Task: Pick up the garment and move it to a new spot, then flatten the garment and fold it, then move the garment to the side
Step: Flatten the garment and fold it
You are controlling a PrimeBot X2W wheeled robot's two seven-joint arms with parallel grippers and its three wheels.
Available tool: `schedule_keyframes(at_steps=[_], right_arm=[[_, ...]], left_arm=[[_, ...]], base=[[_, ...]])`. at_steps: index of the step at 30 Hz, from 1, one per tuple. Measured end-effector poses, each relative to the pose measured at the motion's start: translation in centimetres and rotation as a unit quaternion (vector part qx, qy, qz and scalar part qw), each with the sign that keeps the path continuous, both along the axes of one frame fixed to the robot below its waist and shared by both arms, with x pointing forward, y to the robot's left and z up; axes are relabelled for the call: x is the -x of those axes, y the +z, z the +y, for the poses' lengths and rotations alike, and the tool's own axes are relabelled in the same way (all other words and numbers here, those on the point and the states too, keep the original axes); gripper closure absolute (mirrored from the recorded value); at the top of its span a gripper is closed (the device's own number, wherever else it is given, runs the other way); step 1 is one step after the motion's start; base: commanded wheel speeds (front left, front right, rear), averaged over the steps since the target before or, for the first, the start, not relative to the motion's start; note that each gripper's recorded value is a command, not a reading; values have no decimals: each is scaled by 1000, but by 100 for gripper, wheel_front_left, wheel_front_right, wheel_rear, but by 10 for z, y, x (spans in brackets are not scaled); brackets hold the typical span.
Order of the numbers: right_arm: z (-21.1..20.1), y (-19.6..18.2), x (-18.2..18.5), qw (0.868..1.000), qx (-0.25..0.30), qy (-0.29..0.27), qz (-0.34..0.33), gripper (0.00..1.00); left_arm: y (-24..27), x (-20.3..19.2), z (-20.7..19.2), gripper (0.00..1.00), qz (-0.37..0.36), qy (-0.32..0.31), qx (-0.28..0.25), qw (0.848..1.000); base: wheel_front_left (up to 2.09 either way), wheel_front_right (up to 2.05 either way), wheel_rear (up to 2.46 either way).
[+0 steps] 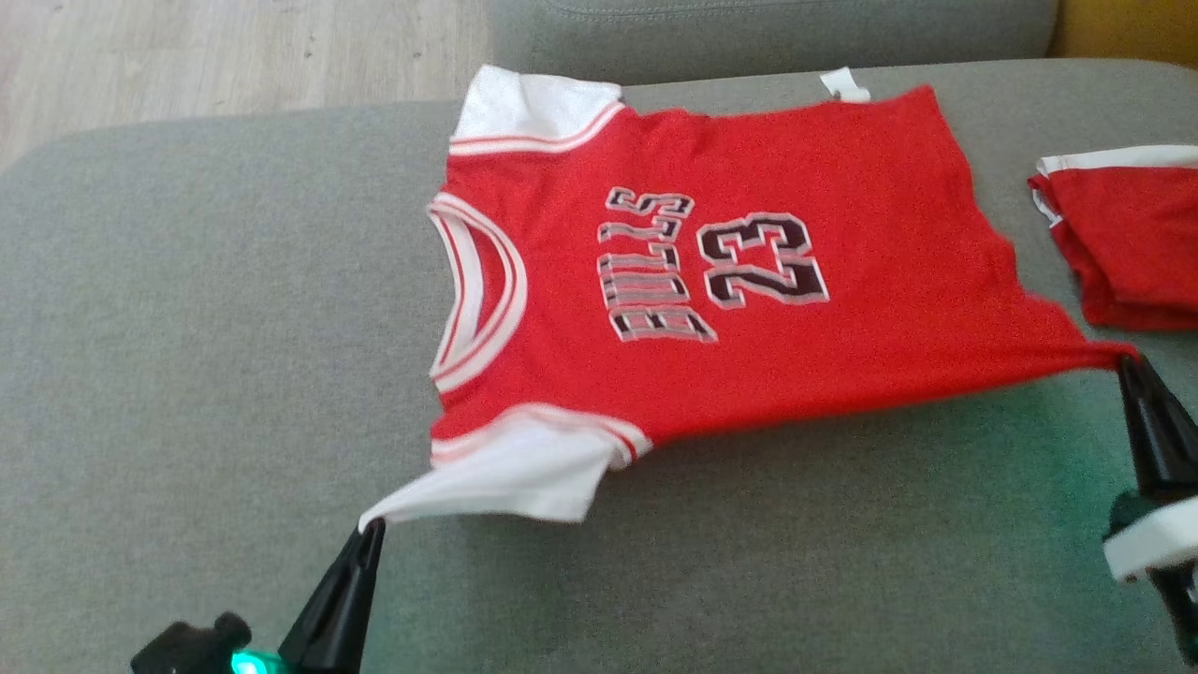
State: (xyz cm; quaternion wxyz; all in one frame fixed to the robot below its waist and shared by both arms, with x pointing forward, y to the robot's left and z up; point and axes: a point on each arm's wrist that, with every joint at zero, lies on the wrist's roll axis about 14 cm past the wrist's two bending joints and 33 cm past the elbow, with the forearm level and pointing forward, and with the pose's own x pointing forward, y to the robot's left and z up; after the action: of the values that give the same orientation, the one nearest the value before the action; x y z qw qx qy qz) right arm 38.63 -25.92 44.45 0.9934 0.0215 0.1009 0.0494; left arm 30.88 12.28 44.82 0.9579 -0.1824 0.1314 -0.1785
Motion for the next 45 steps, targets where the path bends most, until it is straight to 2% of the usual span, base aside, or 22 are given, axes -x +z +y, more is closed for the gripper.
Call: schedule_keyframes(at_steps=[3,9,13,19,27,36,37,38,39,40,45], right_arm=[[-3,3,11,1000,0,-7,-3,100],[-1,1,7,1000,-9,-17,4,100],[3,-7,-4,1000,-15,-20,17,100],[9,-10,-41,1000,-19,-18,17,100],[18,-34,-75,998,-17,-7,56,100],[18,-46,-99,998,-9,-7,60,100],[18,-47,-101,998,-8,-7,61,100],[17,-49,-104,998,-2,-6,62,87],[16,-50,-105,998,-2,-7,64,11],[16,-51,-105,998,-1,-9,65,0],[14,-49,-101,998,-3,-15,56,0]], left_arm=[[4,5,-2,100,-3,0,8,1000],[7,-9,0,100,-12,3,7,1000],[19,-43,-5,100,-45,-12,1,999],[33,-99,-9,100,-92,-22,-14,995],[22,-151,-15,100,-97,-40,-46,993],[10,-188,-22,100,-97,-49,-66,992],[7,-190,-23,91,-95,-50,-67,992],[1,-192,-24,29,-86,-49,-69,993],[-2,-191,-24,0,-82,-48,-69,993],[-3,-191,-24,0,-80,-45,-67,994],[6,-187,-20,0,-85,-15,-45,995]], base=[[0,0,0],[0,0,0],[0,0,0],[0,0,0],[0,0,0],[0,0,0],[0,0,0],[0,0,0],[0,0,0],[0,0,0],[0,0,0]])
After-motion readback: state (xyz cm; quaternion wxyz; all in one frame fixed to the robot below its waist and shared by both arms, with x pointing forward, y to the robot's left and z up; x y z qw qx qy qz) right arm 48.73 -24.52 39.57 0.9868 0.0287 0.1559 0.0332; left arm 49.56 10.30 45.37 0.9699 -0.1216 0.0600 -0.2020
